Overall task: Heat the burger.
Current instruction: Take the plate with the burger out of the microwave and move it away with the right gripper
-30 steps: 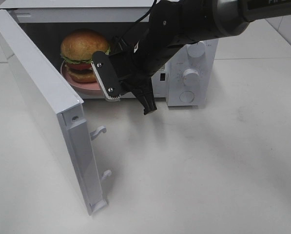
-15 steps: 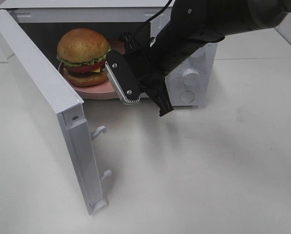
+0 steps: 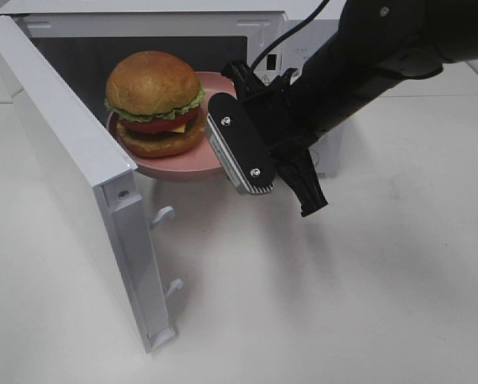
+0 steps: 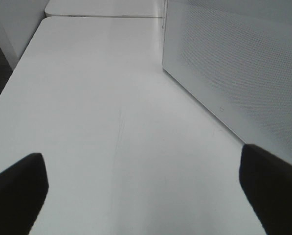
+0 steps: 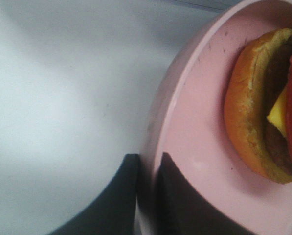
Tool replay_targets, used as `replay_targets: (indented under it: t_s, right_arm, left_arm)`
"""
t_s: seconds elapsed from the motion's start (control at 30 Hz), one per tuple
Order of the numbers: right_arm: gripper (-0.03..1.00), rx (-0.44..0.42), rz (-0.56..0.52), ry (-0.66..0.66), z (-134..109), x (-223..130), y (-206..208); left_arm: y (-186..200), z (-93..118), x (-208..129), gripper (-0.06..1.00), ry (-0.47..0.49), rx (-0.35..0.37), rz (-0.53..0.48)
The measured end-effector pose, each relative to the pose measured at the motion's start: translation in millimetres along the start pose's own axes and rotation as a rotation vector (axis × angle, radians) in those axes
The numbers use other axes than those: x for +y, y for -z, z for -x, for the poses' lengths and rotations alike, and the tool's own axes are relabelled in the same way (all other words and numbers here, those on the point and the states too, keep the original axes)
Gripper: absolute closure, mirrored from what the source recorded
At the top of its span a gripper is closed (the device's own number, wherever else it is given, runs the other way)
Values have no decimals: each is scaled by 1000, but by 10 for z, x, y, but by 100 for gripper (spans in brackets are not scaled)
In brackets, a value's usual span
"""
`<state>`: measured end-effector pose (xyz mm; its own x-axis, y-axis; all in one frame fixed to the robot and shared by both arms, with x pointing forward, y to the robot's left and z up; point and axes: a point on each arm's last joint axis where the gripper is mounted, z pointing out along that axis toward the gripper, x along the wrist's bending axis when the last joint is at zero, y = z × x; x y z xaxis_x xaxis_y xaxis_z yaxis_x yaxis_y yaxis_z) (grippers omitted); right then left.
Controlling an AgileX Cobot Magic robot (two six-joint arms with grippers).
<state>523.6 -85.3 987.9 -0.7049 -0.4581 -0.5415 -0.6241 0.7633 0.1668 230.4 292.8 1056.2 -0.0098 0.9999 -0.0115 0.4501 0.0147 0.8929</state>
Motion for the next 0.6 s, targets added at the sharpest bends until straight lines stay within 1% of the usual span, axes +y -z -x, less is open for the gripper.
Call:
replay_targets:
  t_s: [0.07,0.13,0.17,0.23,0.33,0.4,0.43,0.5,0.6]
  right_arm:
    - [87,5,-1,-4,-42,-2,17]
    - [87,9,-6,-26,-149,-8,94]
    - [87,9,-6,-26,-149,-8,94]
    - [87,14,-13,-41,-304,-8,185]
    - [87,18,-15,-44,-353,-9,194]
    - [87,12,-23,-49,-468,-4,257]
    - [87,12,-23,-49,-468,-4,257]
    - [87,-1,-35,-87,-596,-1,336]
    - [87,-4,-40,-93,-628,-1,358]
  left_arm:
    - [0,0,0,-5,0,0,0]
    - [0,0,0,-5,0,0,0]
    - [0,0,0,-5,0,0,0]
    - [0,0,0,-5,0,0,0]
    - [0,0,0,-5,0,0,0]
    - [0,0,0,-5,0,0,0]
    - [0,0,0,-5,0,0,0]
    - [0,0,0,-5,0,0,0]
    - [0,0,0,-5,0,0,0]
